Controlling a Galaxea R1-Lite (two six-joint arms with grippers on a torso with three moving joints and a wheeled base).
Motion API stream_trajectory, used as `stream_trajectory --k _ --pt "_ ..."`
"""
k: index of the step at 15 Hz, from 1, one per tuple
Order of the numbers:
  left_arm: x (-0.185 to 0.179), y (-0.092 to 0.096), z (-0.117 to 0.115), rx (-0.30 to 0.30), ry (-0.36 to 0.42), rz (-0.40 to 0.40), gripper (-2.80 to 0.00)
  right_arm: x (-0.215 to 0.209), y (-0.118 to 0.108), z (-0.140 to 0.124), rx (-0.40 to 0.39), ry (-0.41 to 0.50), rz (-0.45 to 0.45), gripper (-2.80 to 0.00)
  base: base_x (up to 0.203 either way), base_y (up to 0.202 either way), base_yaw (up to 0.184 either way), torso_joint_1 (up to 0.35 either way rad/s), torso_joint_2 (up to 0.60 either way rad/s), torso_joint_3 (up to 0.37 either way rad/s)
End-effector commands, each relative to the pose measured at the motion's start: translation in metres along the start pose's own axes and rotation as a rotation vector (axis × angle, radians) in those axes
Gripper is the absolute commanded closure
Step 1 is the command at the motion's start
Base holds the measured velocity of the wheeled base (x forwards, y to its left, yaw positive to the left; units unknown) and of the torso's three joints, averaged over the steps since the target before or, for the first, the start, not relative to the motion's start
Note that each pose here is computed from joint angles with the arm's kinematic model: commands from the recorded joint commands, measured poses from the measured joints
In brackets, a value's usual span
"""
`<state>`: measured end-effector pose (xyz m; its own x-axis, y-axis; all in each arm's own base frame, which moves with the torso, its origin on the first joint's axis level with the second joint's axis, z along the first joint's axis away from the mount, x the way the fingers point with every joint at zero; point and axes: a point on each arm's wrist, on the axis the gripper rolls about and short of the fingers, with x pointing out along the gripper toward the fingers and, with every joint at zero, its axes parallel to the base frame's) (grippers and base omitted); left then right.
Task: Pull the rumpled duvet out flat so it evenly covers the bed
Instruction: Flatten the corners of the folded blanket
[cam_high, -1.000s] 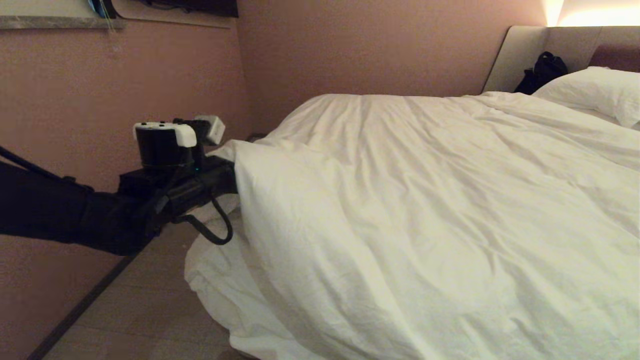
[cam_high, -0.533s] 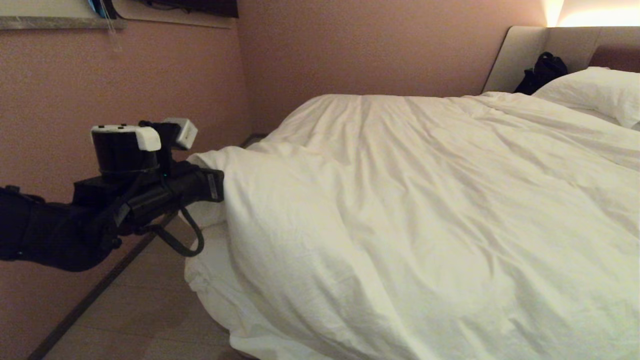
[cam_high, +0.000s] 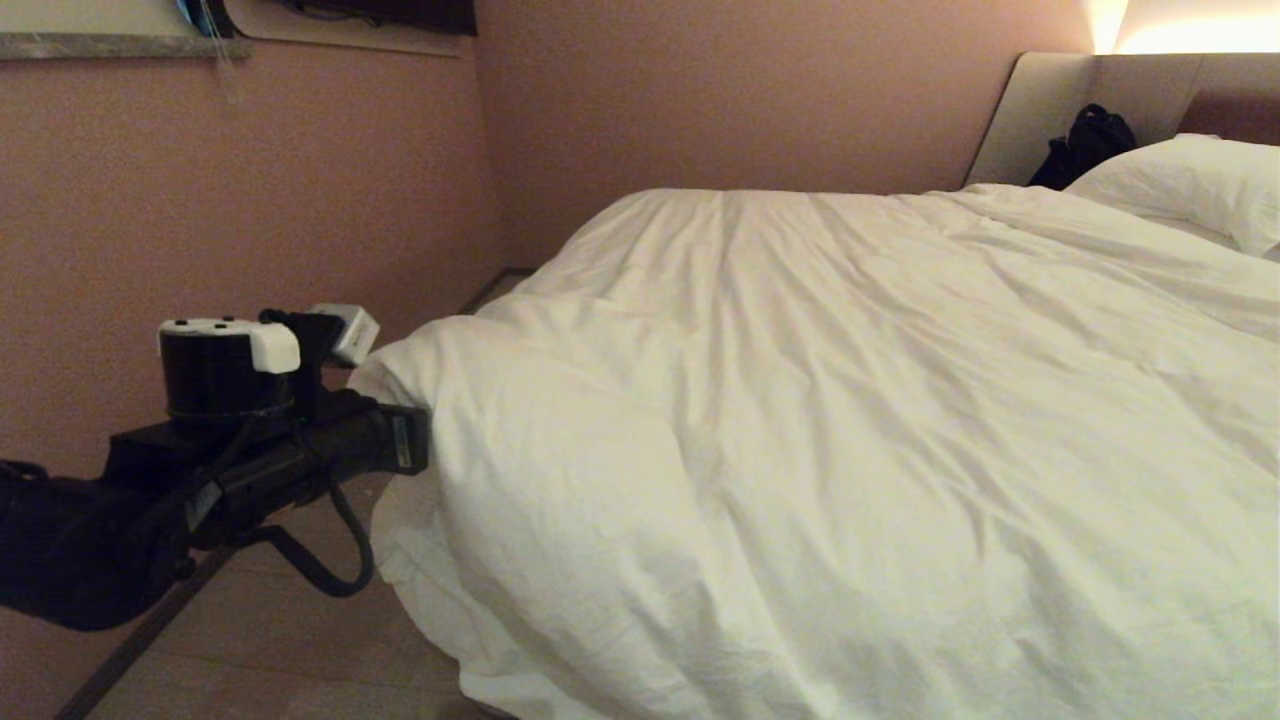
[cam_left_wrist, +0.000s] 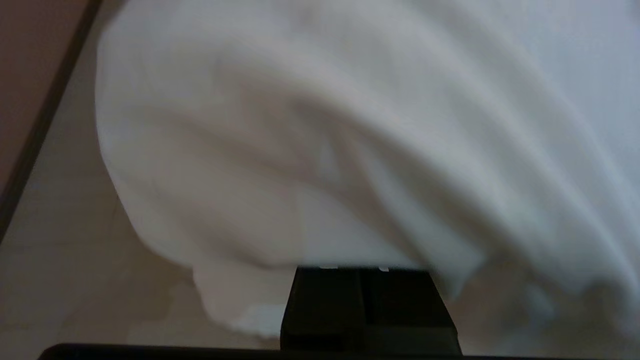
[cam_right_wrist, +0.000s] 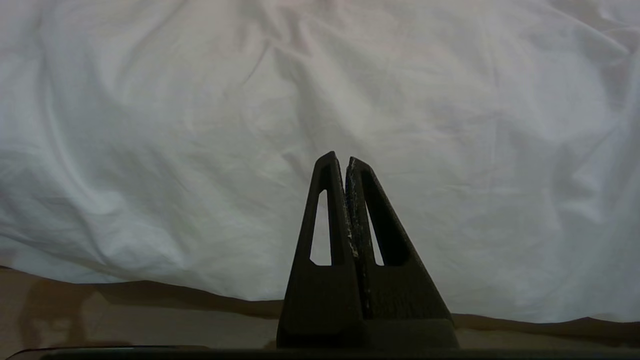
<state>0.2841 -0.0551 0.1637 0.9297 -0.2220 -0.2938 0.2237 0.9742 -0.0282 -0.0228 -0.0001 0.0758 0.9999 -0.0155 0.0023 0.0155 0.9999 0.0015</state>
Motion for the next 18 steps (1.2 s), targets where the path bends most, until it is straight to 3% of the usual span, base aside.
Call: stream_trajectory --k 1,4,5,13,18 --pt "-0.006 0.000 -0.013 -0.004 0.041 0.002 0.00 0.000 0.000 0.000 0.000 -0.001 0.002 0.00 0.000 0.000 0.000 0.000 0.00 0.000" --pt "-0.010 0.001 -0.021 -0.004 0.046 0.004 0.00 0.000 0.000 0.000 0.000 -0.001 0.001 0.00 0.000 0.000 0.000 0.000 0.00 0.000" --pt "-0.012 0.000 -0.023 -0.002 0.037 0.003 -2.80 0.000 0.000 0.000 0.000 -0.001 0.000 0.00 0.000 0.000 0.000 0.000 0.00 0.000" --pt "-0.036 -0.001 -0.041 -0.003 0.071 0.003 -2.80 0.000 0.000 0.000 0.000 -0.001 0.000 0.00 0.000 0.000 0.000 0.000 0.00 0.000" --pt "-0.080 -0.002 -0.056 -0.017 0.026 0.003 -2.80 0.000 0.000 0.000 0.000 -0.001 0.000 0.00 0.000 0.000 0.000 0.000 0.00 0.000"
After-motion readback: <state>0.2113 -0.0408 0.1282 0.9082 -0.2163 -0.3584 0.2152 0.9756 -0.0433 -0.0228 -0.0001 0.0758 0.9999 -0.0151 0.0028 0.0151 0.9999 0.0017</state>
